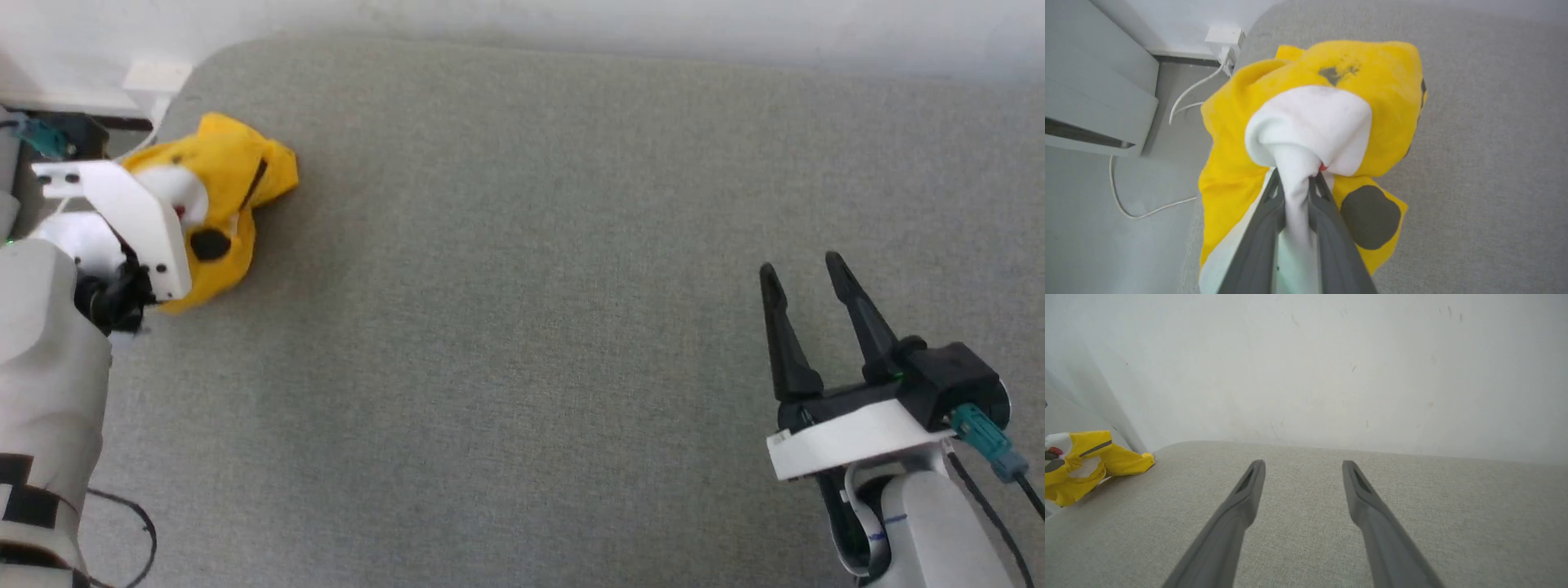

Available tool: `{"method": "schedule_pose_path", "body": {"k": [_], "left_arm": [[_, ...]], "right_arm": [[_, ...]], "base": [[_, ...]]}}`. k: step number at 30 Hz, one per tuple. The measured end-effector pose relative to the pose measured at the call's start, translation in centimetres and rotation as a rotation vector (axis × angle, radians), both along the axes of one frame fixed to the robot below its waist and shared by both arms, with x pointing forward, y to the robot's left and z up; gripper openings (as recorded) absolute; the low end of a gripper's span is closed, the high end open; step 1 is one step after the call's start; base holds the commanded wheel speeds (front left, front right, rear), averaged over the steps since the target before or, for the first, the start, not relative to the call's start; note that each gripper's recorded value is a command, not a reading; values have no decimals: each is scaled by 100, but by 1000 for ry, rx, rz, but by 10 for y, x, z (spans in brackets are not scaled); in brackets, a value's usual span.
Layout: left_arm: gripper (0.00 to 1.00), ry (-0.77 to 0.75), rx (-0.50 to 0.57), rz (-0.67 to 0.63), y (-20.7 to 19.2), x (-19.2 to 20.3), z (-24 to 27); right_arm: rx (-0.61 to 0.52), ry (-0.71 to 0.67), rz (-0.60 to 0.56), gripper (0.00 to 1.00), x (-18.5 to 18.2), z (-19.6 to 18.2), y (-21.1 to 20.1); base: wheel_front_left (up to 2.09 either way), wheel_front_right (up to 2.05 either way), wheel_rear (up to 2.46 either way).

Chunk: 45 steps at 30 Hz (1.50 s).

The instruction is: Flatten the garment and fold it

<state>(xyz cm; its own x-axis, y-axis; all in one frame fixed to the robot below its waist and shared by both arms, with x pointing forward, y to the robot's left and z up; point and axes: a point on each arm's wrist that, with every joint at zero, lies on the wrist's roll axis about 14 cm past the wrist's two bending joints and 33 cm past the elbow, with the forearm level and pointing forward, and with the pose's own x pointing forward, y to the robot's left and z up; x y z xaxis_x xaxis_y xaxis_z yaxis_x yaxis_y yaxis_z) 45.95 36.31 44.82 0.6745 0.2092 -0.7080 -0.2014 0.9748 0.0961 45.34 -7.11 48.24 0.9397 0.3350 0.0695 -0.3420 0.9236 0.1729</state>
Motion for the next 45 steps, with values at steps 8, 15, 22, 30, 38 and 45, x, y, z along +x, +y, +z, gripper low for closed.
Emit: {"method": "schedule_pose_path", "body": {"k": [8, 15, 22, 30, 38, 45], "left_arm": [[0, -580, 157, -94, -9, 33, 126], [0, -985, 181, -183, -55, 40, 217], [0, -1140, 5, -334, -155, 55, 238], [0, -1019, -281, -499, -282, 42, 159], [0, -702, -500, -634, -369, -22, 42], [100, -552, -500, -702, -389, -64, -6]], "right_arm": [[9, -48, -28, 100, -19, 25, -11], [10, -116, -72, 100, -30, 51, -27], [4, -144, -161, 100, -37, 61, -59], [0, -127, -279, 100, -52, 57, -102], [-12, -90, -370, 100, -73, 46, -133], [-16, -88, -401, 100, -83, 46, -143]], "base": [[0, 0, 0], [0, 0, 0], [0, 0, 0], [0, 0, 0], [0, 0, 0], [0, 0, 0]]}}
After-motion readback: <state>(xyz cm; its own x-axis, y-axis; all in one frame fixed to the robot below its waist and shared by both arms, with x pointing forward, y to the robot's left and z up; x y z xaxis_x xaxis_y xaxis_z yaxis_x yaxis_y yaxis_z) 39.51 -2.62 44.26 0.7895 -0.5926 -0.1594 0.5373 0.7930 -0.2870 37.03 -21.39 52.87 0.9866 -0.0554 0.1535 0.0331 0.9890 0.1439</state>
